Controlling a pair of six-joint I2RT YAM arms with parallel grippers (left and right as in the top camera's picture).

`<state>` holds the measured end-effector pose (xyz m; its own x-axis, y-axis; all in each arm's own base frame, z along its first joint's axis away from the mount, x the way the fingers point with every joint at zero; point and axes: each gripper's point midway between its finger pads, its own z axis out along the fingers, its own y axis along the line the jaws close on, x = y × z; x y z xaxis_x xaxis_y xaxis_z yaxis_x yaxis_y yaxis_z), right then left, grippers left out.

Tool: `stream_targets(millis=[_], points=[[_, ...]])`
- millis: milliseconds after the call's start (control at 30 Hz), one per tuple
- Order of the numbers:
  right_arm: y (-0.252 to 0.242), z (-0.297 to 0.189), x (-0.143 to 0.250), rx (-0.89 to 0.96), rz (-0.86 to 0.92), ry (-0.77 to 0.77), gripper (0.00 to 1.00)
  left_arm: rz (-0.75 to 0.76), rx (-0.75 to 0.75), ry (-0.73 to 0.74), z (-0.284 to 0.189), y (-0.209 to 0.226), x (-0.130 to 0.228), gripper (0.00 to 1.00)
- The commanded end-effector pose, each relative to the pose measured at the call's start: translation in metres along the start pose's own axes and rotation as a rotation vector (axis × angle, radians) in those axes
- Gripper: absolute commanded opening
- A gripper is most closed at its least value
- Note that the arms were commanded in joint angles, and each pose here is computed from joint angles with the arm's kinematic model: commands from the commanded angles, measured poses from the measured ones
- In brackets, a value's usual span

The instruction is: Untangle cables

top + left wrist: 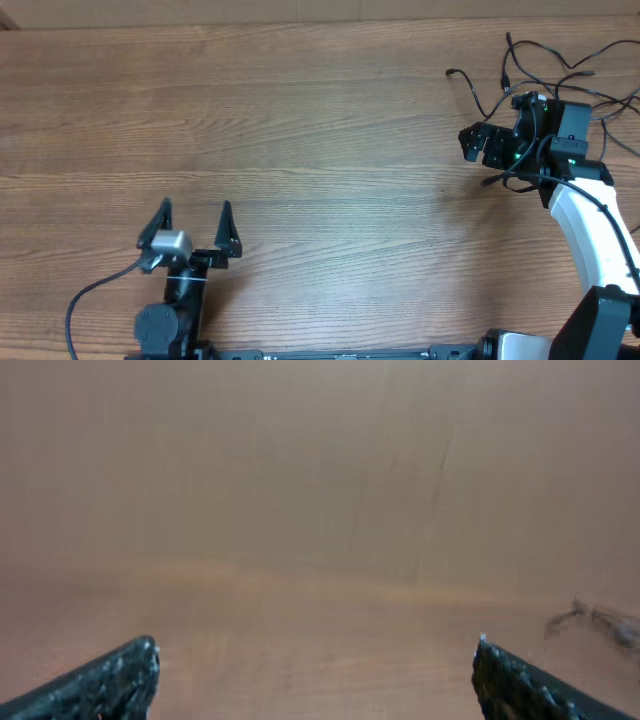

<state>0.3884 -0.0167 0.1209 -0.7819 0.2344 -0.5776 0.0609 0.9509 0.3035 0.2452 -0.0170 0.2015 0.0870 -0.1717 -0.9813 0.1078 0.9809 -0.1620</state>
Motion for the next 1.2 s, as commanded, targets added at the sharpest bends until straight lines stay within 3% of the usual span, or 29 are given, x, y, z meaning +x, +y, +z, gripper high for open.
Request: stream_targets(millis=[0,67,300,1167], points=[[0.004,-0.01,-0.014,0.005,-0.023,-0.045,1.0,0.015,-0.059,0.116,-0.003,0.012,0.03,1.0],[0.004,-0.01,-0.014,0.005,-0.023,-0.045,1.0,0.017,-0.083,0.175,-0.005,0.017,0.044,1.0],[0.004,-0.01,-0.014,0.005,-0.023,-0.045,1.0,0.167,-0.07,0.179,-0.005,0.017,0.044,1.0],[0.004,-0.01,-0.014,0.005,-0.023,-0.045,1.0,0.186,-0.075,0.176,-0.005,0.018,0.043,1.0]])
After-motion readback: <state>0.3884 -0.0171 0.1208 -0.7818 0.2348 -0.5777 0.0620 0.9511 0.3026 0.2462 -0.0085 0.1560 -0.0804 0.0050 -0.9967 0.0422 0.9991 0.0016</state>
